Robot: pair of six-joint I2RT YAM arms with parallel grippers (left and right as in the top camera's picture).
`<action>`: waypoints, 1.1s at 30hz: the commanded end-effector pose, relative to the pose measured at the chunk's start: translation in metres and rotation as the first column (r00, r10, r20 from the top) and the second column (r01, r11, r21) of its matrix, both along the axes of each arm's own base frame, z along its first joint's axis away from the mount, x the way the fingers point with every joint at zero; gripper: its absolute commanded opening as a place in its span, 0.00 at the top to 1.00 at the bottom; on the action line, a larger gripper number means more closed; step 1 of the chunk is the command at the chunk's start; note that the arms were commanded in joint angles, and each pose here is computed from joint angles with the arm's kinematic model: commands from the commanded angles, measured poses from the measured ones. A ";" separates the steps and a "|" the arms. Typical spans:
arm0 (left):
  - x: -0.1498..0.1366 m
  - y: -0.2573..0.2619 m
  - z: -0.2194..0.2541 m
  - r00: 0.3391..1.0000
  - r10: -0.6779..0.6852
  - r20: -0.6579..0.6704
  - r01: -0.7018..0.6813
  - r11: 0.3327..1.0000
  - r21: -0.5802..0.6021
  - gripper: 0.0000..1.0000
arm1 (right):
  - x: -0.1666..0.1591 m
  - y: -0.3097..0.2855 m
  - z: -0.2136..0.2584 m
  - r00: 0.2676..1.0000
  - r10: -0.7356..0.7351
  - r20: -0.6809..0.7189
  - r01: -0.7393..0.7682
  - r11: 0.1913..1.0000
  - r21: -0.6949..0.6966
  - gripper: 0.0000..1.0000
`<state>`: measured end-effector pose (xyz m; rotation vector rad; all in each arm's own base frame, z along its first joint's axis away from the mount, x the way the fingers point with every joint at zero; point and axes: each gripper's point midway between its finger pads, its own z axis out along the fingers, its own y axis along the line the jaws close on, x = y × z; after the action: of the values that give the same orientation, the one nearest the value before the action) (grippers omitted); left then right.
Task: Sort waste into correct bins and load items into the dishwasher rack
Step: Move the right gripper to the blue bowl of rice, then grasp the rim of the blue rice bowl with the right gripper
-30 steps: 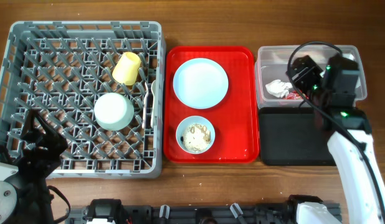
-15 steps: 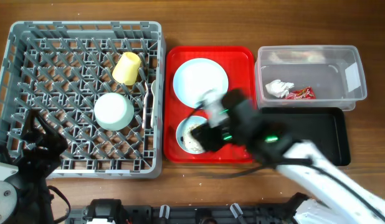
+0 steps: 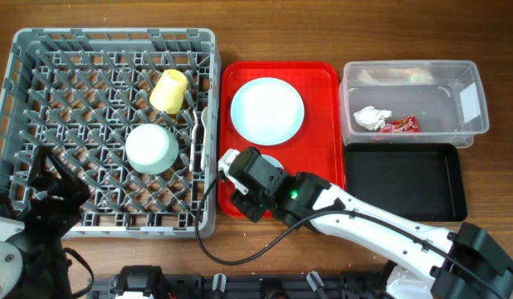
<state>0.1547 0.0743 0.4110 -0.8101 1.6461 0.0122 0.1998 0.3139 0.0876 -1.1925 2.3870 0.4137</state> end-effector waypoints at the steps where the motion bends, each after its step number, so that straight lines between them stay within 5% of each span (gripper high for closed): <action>1: -0.003 0.004 0.003 1.000 0.025 0.013 -0.025 1.000 -0.004 0.00 | 0.001 -0.001 -0.014 0.998 0.056 0.016 -0.055 0.997 -0.061 0.60; 20: -0.003 0.004 0.003 1.000 0.025 0.013 -0.025 1.000 -0.004 0.00 | -0.008 0.000 -0.063 0.990 0.118 -0.081 -0.128 0.982 -0.137 0.55; 24: -0.003 0.004 0.003 1.000 0.025 0.013 -0.025 1.000 -0.004 0.00 | -0.009 0.000 -0.072 0.989 0.114 -0.094 -0.128 0.980 -0.152 0.72; 33: -0.003 0.004 0.003 1.000 0.025 0.013 -0.025 1.000 -0.004 0.00 | 0.003 -0.003 -0.070 0.995 0.096 -0.035 -0.101 0.979 -0.178 0.72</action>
<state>0.1548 0.0743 0.4110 -0.8095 1.6464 0.0121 0.1934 0.3106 0.0174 -1.3962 2.4694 0.3084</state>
